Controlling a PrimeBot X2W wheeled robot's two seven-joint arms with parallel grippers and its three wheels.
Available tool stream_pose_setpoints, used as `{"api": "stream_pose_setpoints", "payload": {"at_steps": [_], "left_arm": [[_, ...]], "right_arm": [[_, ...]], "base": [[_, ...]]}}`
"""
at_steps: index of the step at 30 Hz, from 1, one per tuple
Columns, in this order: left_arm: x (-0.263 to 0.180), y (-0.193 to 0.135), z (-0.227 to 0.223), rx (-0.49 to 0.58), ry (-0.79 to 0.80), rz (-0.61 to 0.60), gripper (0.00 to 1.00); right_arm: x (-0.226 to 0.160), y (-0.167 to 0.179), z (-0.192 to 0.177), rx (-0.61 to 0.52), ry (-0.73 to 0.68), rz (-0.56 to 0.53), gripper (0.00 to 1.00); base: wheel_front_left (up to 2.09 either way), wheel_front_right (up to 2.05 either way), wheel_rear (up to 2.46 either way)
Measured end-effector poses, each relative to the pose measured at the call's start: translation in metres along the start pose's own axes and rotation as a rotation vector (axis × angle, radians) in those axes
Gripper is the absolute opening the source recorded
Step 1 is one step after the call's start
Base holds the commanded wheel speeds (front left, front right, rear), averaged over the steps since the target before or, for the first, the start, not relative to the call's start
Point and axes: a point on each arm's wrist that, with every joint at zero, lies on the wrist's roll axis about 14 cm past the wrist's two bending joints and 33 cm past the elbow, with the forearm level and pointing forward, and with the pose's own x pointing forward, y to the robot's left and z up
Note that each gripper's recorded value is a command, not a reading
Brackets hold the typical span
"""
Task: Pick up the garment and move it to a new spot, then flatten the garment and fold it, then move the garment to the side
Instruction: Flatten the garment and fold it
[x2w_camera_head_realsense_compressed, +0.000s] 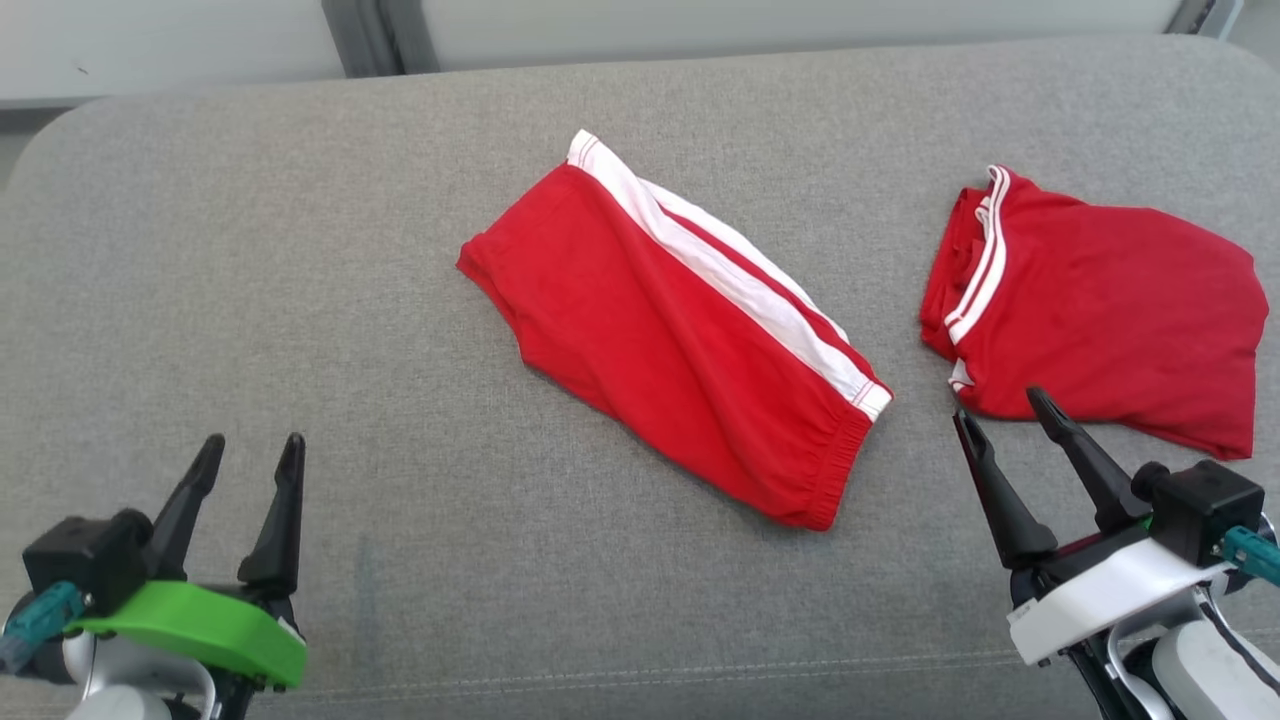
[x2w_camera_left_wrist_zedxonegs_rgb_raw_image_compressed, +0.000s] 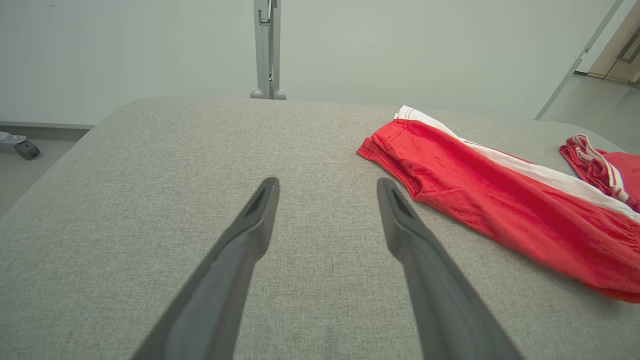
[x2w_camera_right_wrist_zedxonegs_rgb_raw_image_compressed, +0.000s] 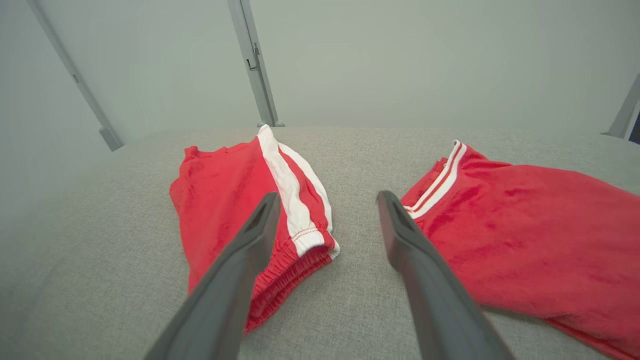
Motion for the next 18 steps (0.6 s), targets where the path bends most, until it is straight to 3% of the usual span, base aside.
{"api": "stream_pose_setpoints", "payload": {"at_steps": [18], "left_arm": [[-0.042,0.003,0.000,0.002,-0.031,0.039,1.00]], "right_arm": [[-0.044,-0.006,-0.009,0.006,0.010,-0.097,1.00]], "base": [[0.00,0.00,0.00]]}}
